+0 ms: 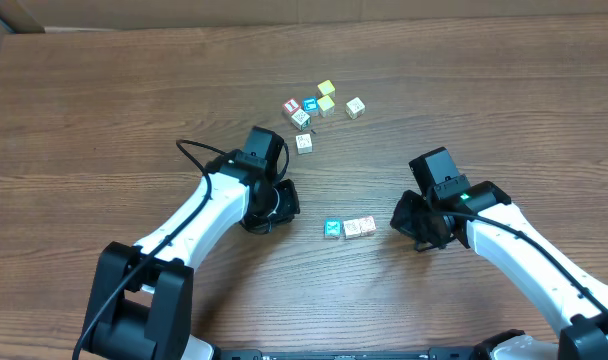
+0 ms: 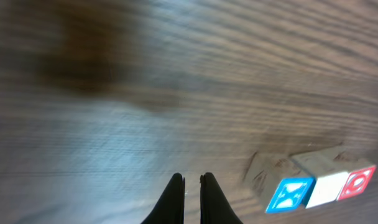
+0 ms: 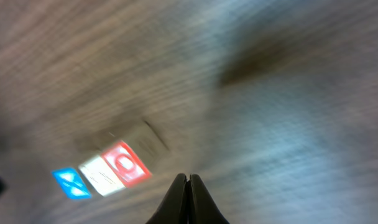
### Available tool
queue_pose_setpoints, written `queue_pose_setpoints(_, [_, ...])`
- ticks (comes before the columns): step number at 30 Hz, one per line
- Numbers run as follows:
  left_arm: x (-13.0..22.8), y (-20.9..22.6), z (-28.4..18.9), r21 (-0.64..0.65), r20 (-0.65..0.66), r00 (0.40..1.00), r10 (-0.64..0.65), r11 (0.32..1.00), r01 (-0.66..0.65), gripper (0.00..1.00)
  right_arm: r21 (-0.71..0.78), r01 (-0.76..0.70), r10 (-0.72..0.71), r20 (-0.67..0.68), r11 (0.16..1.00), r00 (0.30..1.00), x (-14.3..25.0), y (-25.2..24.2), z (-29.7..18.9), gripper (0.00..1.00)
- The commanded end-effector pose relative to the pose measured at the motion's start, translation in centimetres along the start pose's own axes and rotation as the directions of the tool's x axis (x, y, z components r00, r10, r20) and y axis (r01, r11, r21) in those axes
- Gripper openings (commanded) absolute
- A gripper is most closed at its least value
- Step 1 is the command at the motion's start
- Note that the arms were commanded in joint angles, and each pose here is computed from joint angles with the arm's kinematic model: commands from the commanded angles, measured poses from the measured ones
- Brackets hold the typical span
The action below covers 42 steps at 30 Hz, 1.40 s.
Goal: Flip 3 blocks
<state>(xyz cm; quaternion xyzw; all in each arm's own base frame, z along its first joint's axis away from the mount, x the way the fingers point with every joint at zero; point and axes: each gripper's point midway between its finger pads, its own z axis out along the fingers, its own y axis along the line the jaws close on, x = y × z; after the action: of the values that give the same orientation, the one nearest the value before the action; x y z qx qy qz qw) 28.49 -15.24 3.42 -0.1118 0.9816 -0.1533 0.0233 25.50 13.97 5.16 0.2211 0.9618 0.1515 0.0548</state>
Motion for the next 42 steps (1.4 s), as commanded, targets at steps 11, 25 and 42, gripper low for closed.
queue_pose_setpoints(11, [2.2, -2.8, 2.5, 0.050, 0.010, 0.999, 0.036, 0.998, -0.037, 0.04, -0.023, -0.109, 0.108, -0.030, 0.994, 0.994, -1.0, 1.2, 3.8, 0.04])
queue_pose_setpoints(25, [2.8, -1.6, 2.8, -0.031, 0.020, 1.000, 0.022, 0.999, -0.021, 0.04, -0.021, -0.110, 0.109, -0.048, 0.994, 0.993, -0.8, 1.0, 5.2, 0.04])
queue_pose_setpoints(42, [3.3, -2.6, 3.9, -0.020, 0.009, 0.998, 0.055, 0.998, -0.054, 0.04, -0.026, -0.111, 0.109, -0.058, 0.994, 0.992, -0.6, 1.1, 5.1, 0.04])
